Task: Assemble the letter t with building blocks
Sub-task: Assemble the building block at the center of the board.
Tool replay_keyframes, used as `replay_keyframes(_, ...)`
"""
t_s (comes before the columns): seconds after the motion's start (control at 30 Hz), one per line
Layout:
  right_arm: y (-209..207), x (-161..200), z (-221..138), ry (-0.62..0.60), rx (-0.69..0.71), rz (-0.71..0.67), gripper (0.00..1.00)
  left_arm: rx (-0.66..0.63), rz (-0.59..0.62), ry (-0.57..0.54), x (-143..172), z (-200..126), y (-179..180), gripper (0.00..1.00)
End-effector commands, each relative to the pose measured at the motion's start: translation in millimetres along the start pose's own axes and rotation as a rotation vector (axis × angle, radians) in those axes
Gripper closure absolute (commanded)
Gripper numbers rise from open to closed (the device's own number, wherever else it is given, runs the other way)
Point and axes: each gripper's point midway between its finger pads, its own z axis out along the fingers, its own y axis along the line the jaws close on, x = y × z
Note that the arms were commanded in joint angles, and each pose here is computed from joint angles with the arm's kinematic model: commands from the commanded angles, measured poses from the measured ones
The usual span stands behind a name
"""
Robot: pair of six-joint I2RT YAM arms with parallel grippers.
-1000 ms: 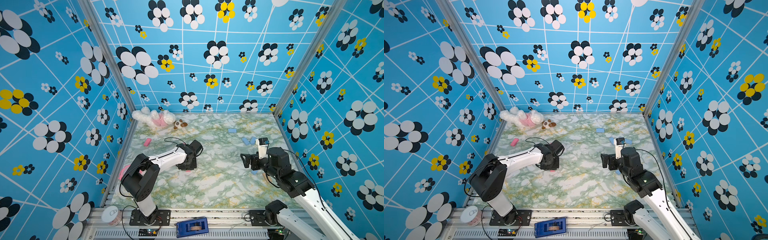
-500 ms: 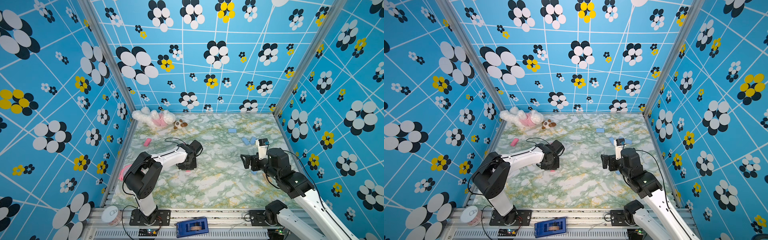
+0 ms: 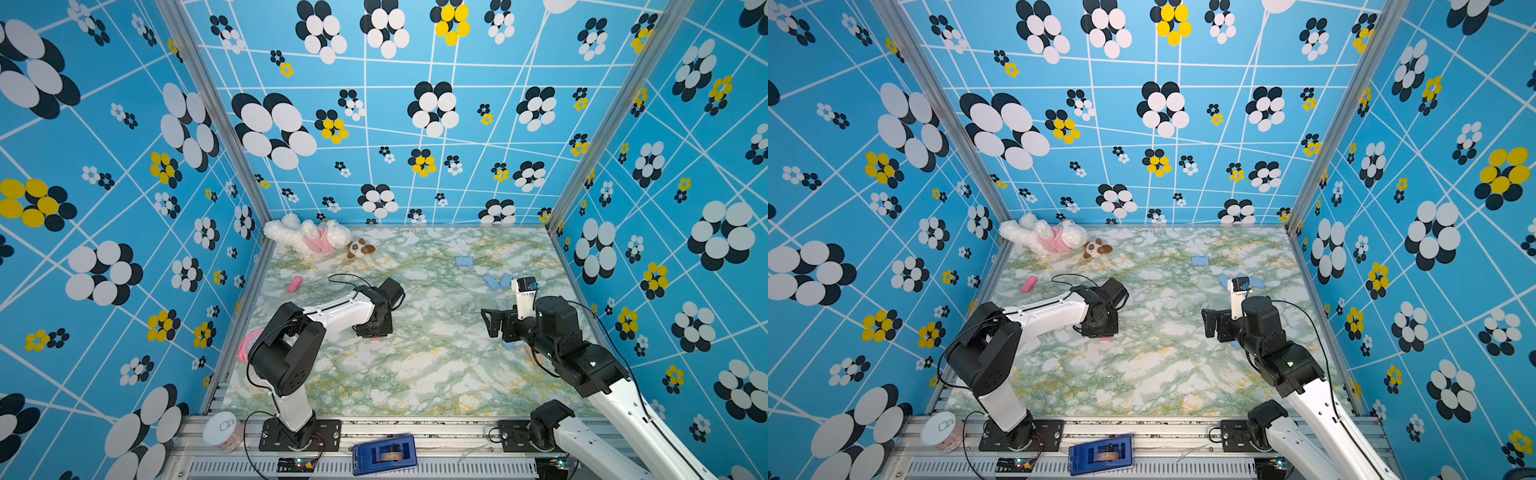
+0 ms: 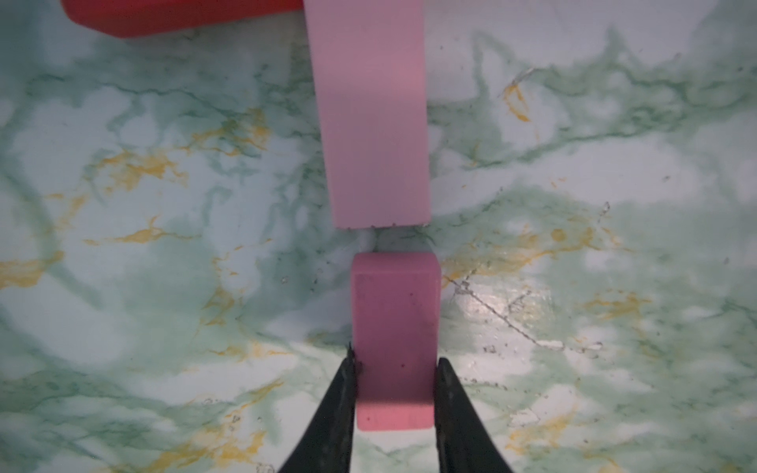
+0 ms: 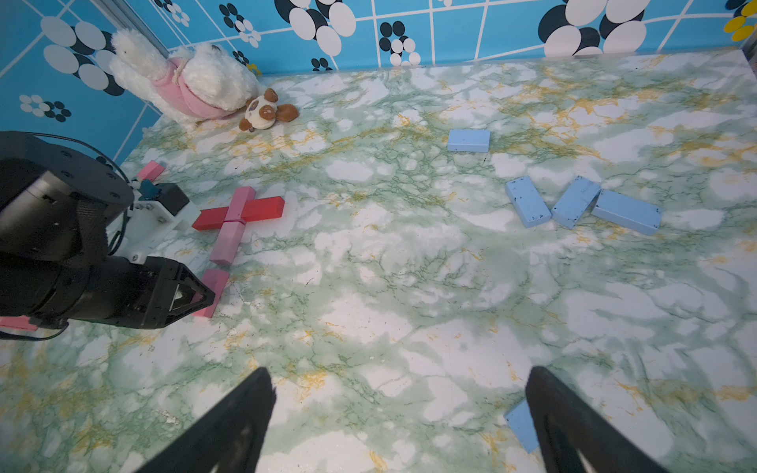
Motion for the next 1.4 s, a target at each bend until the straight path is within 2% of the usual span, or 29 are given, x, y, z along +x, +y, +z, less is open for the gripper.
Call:
replay_keyframes(0.0,-0.1,5.5,0.9,0.009,0.001,0.007,0.01,-0.033,-0.003,-0.003,-6.4,6.8,5.1,0.80)
replay_keyframes(1.37,-1.2,7.7,1.6,0.012,0.005,0.013,0.01,-0.051,-0.061,0.009,4.4,13.6,17.4,0.78)
